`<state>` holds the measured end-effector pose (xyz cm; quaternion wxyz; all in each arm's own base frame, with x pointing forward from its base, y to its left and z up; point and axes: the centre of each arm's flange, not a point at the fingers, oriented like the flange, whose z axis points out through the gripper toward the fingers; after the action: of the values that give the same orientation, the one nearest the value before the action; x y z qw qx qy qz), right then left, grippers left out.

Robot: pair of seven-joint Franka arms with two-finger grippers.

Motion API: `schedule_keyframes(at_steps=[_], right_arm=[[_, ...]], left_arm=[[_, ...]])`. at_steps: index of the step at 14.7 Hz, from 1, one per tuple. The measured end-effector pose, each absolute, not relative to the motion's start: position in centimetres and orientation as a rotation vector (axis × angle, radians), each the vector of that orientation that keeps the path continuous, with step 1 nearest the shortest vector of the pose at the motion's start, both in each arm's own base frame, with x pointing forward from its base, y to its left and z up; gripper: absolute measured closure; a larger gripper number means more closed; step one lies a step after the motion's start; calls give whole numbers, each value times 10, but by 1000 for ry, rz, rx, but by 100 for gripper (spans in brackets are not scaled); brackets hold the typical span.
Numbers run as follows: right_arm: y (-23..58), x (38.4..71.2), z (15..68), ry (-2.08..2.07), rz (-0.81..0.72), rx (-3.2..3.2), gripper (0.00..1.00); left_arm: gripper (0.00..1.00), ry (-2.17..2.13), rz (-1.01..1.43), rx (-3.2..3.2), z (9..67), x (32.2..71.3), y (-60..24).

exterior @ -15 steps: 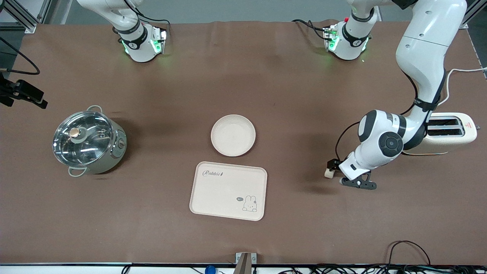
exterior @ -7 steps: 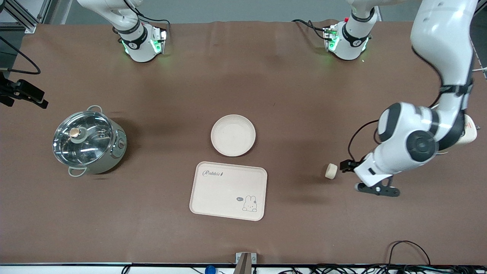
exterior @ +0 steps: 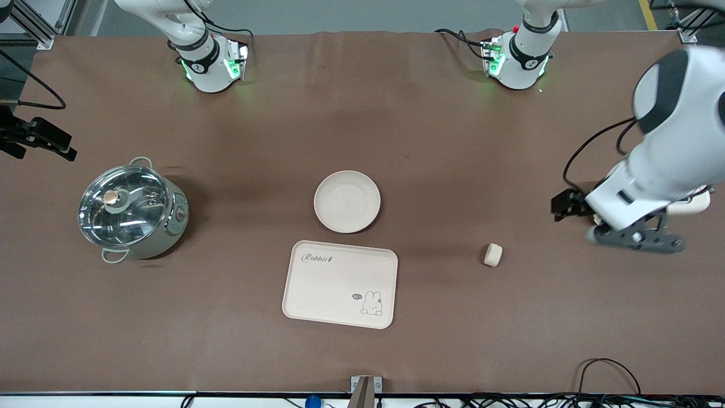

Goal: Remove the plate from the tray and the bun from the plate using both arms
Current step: 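Open the left gripper to release the bun and raise it away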

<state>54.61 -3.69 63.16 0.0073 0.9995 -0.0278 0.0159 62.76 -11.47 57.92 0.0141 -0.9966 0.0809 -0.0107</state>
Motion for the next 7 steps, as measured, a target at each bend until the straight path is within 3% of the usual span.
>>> schedule_keyframes(at_steps=[4,7], right_arm=[[-37,546,632,-86,52,3125,0],[-35,546,632,-82,42,3126,0]], left_arm=[[0,182,-96,-3119,655,561,-88],[0,166,-141,-3107,657,524,-80]])
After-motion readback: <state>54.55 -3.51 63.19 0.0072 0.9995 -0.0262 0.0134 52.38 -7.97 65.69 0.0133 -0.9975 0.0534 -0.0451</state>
